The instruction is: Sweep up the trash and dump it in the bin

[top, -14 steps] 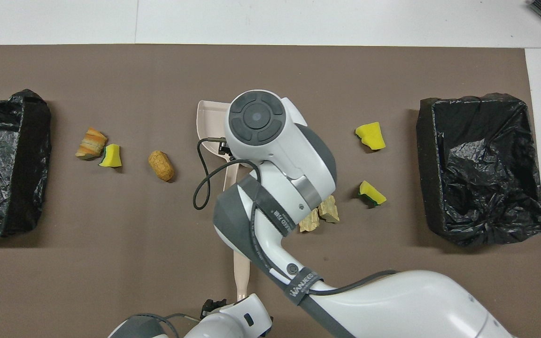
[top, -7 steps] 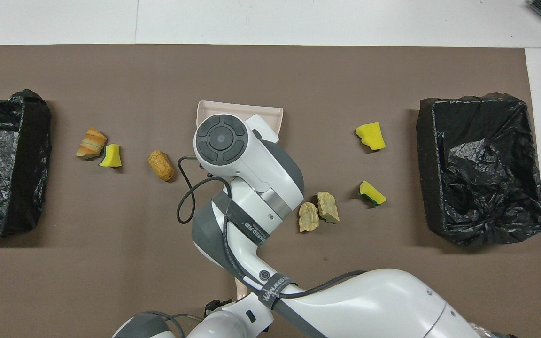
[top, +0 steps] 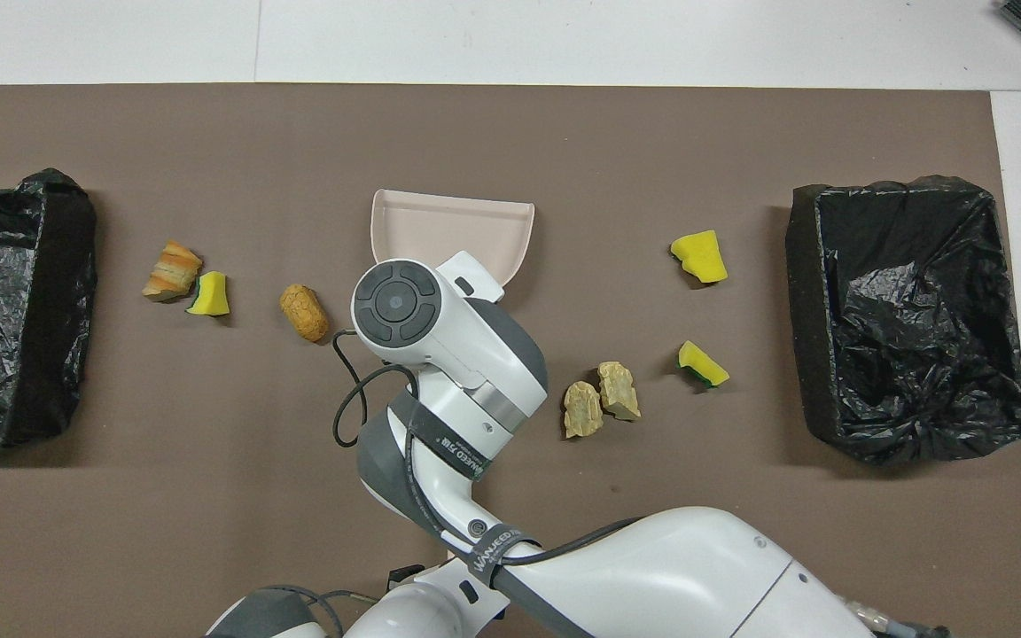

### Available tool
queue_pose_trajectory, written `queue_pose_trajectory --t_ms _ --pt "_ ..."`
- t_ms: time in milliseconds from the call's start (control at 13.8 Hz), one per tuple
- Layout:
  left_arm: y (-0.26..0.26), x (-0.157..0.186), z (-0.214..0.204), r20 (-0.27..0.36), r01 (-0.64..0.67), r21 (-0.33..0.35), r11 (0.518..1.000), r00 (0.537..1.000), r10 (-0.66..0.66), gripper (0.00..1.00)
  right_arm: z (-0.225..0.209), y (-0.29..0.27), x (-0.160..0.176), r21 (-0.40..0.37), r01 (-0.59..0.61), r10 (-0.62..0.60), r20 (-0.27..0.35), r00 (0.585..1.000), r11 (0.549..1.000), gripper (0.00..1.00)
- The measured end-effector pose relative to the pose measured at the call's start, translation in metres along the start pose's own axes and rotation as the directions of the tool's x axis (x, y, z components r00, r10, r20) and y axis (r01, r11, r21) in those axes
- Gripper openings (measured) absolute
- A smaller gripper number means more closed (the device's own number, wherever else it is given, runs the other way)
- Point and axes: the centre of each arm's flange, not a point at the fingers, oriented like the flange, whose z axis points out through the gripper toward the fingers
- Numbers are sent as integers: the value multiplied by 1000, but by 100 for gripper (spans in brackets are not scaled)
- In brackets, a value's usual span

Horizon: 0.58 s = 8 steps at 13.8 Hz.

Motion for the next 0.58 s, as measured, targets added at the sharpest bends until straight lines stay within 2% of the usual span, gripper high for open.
queue_pose_trajectory --t_ms 145,362,579 --pt "-7 5 -4 2 21 4 1000 1000 -21 26 -1 -1 0 6 0 0 -5 1000 1000 61" --pt "-21 11 -15 14 53 18 998 998 -54 26 -4 -1 2 15 -1 2 -14 1000 1000 31" --pt "-31 10 -27 35 58 45 997 998 -60 26 -17 4 8 31 5 -4 -37 999 1000 31"
